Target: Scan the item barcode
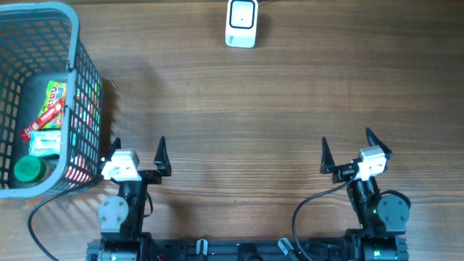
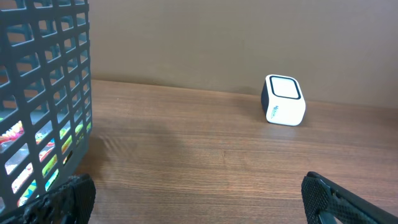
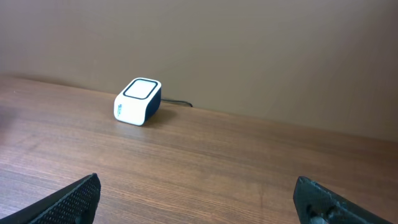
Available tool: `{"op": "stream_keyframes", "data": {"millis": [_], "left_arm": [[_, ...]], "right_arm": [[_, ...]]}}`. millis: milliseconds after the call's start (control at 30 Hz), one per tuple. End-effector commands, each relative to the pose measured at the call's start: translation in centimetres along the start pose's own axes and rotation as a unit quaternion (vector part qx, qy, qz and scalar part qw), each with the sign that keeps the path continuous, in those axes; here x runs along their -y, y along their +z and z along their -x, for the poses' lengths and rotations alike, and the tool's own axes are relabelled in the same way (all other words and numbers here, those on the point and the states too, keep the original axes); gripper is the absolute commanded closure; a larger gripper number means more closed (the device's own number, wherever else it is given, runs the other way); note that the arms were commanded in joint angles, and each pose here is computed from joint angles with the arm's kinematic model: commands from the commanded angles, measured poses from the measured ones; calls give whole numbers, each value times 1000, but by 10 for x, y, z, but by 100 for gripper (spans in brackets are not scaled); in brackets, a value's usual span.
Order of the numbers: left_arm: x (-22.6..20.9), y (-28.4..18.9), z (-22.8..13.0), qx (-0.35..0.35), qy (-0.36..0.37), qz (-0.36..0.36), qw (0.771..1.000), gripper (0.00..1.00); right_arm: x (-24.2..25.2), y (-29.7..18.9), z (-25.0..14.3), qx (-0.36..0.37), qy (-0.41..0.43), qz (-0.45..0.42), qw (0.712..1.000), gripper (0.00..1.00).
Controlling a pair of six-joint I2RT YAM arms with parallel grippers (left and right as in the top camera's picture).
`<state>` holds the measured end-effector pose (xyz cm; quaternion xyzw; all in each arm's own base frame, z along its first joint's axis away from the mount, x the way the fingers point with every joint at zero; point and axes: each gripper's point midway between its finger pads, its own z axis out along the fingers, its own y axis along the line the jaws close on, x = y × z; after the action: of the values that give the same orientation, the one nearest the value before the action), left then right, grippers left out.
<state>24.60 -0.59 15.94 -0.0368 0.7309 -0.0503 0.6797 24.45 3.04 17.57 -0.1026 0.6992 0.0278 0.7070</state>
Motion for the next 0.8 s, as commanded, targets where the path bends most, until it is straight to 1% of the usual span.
{"op": "stream_keyframes", "data": {"millis": [0,367,500,667,700,767], "left_arm": [[0,1,-3,-4,9,-3,1000,0],[1,0,5,14,10,-5,1000,0],[3,0,9,22,-41,-11,999,0],[31,-3,12,14,-41,-90,995,0],[38,-6,16,13,-40,-111,993,0],[45,-12,29,9,-55,-125,991,0]], "right_arm": [[0,0,-1,-1,1,-2,1000,0],[0,0,-1,-1,1,-2,1000,0],[0,0,-1,-1,1,-2,1000,0],[0,0,-1,-1,1,-2,1000,0],[0,0,-1,-1,1,-2,1000,0],[0,0,-1,-1,1,-2,1000,0]]}}
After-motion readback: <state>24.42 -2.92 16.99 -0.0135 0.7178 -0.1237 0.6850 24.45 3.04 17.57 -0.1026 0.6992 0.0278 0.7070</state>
